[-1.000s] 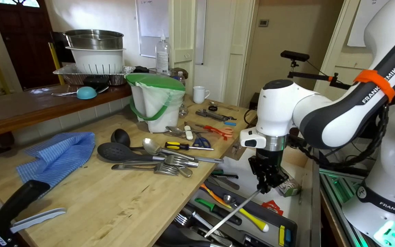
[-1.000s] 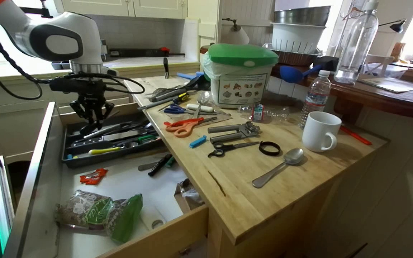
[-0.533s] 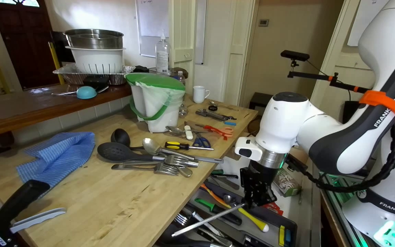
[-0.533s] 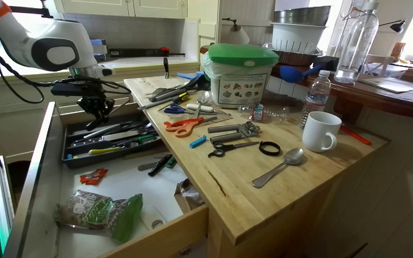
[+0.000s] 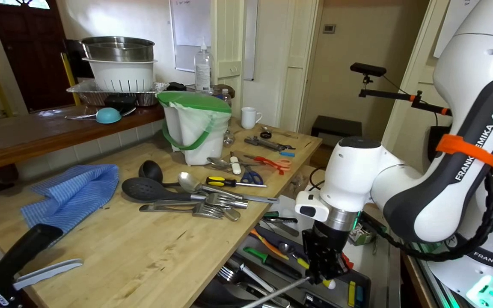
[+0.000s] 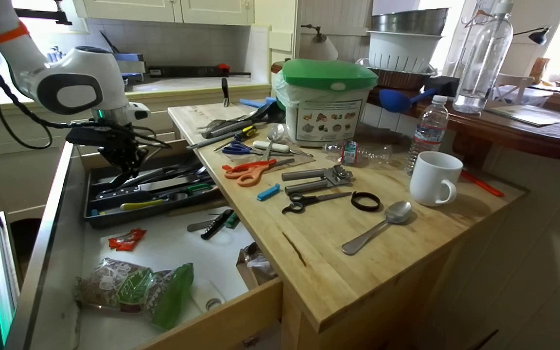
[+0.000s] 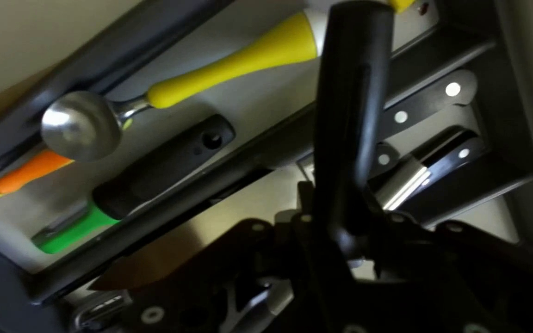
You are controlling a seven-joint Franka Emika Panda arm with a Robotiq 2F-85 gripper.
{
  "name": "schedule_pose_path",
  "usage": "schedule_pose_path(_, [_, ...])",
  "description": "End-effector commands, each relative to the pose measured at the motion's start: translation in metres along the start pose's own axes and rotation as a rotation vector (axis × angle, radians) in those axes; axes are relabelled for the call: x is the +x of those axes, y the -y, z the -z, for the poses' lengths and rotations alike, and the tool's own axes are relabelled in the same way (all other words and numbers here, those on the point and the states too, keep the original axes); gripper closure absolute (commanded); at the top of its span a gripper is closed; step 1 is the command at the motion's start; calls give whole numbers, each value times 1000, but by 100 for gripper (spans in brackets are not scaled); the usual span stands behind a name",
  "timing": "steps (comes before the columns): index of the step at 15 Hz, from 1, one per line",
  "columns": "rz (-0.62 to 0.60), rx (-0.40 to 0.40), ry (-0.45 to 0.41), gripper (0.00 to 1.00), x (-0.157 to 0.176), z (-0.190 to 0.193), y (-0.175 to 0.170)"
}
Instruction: Move the tool with a black handle on the far right of the table to the left panel of the cutlery rack in the drawer
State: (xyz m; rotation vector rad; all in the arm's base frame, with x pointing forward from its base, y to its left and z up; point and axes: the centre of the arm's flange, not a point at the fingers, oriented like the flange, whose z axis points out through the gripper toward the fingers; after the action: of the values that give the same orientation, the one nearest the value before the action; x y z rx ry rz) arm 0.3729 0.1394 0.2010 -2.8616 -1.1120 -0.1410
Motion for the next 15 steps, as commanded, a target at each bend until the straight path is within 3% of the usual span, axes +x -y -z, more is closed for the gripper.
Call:
schedule_pose_path(1, [10,6,3,77,1,-2,4])
schedule_pose_path(2, [14,7,4,94,1,-3,6])
schedule_pose_path(4, [-148,10,-46,94,8,-4,2])
schedule_pose_path(10, [-443,4,-104,94,40,-27,2])
schedule_pose_path(15, [-601,63,-264,94,59,-37,11])
